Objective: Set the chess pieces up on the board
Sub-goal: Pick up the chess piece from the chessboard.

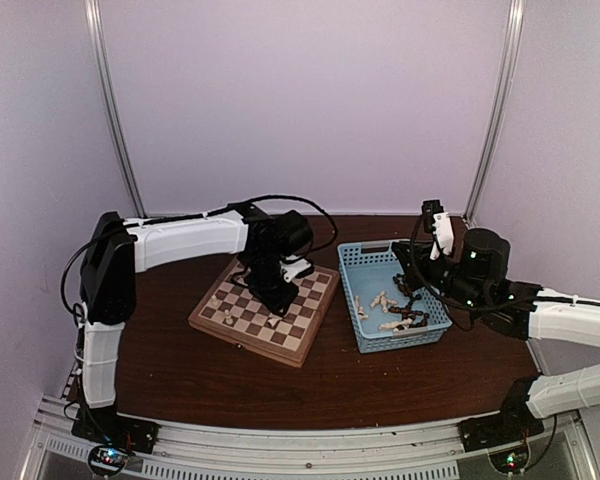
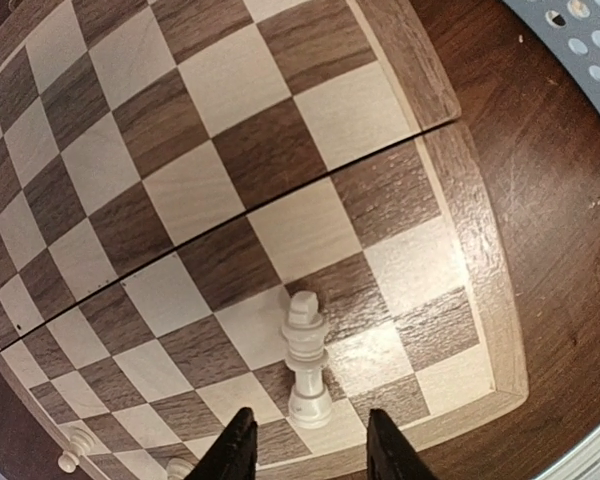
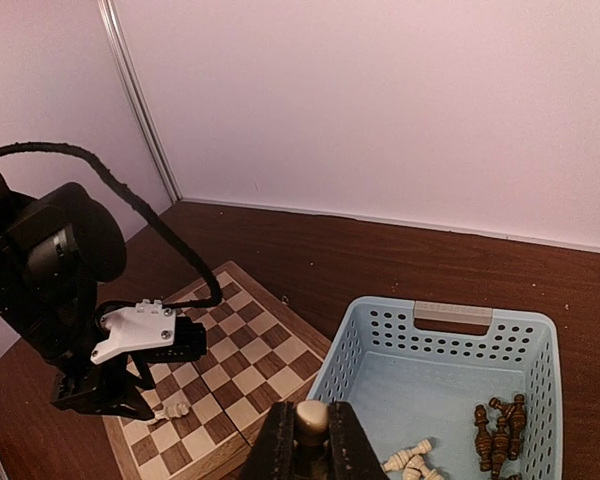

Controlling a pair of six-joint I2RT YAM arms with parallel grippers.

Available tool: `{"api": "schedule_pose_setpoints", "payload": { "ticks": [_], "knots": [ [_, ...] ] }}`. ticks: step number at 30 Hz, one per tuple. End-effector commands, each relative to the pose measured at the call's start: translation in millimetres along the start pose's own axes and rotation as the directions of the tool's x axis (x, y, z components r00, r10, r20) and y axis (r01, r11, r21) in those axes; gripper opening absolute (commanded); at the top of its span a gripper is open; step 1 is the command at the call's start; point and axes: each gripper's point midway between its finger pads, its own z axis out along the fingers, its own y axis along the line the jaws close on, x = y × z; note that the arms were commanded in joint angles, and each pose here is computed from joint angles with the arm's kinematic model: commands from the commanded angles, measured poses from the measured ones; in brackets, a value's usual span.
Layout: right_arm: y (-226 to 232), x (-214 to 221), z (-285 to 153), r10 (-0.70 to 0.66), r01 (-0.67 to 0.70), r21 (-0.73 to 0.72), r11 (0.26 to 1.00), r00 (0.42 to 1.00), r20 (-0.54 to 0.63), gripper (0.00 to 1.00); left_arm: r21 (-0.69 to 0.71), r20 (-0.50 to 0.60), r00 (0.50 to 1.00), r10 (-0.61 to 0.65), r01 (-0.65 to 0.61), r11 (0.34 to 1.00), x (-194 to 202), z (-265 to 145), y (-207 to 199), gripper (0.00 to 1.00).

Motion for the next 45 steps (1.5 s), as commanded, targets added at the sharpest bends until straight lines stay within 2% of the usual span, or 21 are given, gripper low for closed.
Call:
{"api": "schedule_pose_setpoints", "payload": {
  "ticks": [1,6,15,23,29,32,38,45],
  "knots": [
    [-4,-6,-2,-0.006,0.005,0.018,1.0,1.0,0.013,0.03,-0.014,-0.026,0.999,0.028,-0.028,1.0,-4,4,-1,0.39],
    [-5,-5,-3,-0.006,0.005,0.022,1.0,1.0,0.012,0.03,0.064,-0.048,0.997,0.062,-0.059,0.996,-10,18,-15,0.4],
    [-8,-8,-6,-0.017,0.017,0.037,0.999,1.0,0.018,0.04,0.057,-0.086,0.994,0.063,-0.058,0.997,-17,39,-14,0.39],
    [-9,-7,-6,-0.02,0.019,0.043,0.999,1.0,0.018,0.04,0.006,-0.109,0.993,0.036,-0.035,0.999,-16,43,-1,0.25],
    [-8,-8,-5,-0.021,0.02,0.04,0.999,1.0,0.018,0.04,0.021,-0.162,0.986,0.041,-0.038,0.999,-4,47,-1,0.31],
    [-8,-7,-5,-0.02,0.019,0.041,0.999,1.0,0.015,0.04,0.019,-0.186,0.982,0.043,-0.04,0.999,0,49,1,0.31],
    [-8,-8,-6,-0.016,0.015,0.038,0.999,1.0,0.018,0.04,0.001,-0.177,0.983,0.04,-0.041,0.999,-4,48,5,0.15],
    [-8,-9,-7,-0.019,0.018,0.037,0.999,1.0,0.018,0.04,-0.022,-0.122,0.991,0.054,-0.057,0.998,-18,43,9,0.04]
  ]
}}
